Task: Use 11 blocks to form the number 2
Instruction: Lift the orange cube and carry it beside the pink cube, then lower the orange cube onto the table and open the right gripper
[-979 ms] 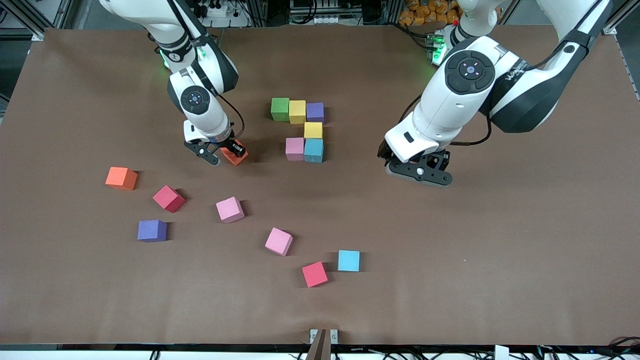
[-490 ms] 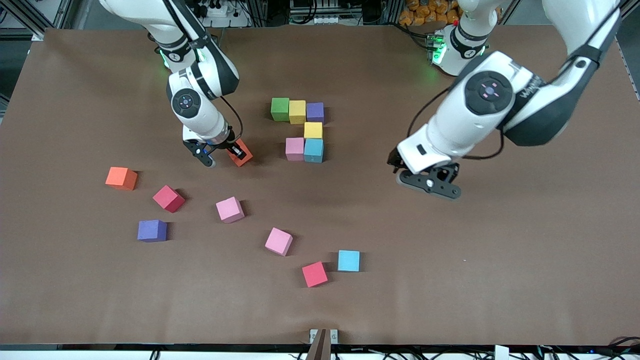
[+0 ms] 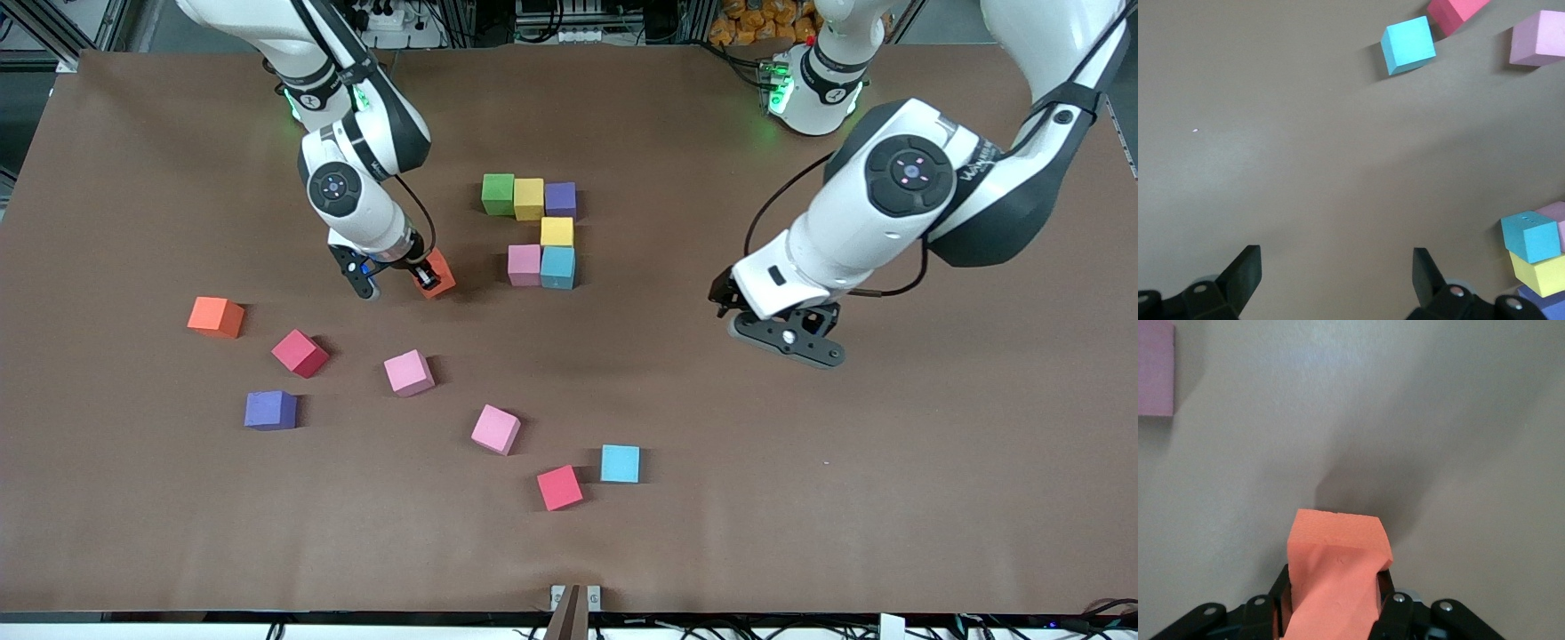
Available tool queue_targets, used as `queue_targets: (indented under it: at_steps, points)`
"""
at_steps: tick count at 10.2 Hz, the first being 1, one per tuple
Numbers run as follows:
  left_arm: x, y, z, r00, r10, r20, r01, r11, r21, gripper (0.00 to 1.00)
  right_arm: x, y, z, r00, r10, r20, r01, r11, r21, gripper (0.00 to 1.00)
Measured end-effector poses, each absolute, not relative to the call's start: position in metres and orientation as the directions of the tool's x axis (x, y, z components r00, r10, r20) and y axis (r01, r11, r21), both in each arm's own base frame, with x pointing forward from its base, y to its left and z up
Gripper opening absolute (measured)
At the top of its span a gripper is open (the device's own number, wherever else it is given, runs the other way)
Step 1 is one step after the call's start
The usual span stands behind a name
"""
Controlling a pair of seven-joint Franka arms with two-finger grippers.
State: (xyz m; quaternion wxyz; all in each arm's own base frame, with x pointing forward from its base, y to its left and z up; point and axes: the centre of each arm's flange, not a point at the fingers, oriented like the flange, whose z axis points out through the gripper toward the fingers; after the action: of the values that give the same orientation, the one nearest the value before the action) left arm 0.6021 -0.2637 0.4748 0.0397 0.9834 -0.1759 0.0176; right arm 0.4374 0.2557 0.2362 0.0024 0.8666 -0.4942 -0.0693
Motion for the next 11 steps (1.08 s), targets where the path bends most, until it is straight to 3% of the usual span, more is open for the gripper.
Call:
queue_targets:
  at_steps: [7,11]
  points:
    - [0.601,-0.263,0.475,0.937,-0.347,0.041,-0.349,-0.935,0.067,1.00,0.435,0.321,0.229,0.188,-0.979,-0.083,-0.968,-0.199,0.154,0.52]
    - [0.599,-0.265,0.473,0.936,-0.351,0.035,-0.352,-0.934,0.065,1.00,0.427,0.331,0.225,0.105,-0.993,-0.063,-0.979,-0.114,0.170,0.52]
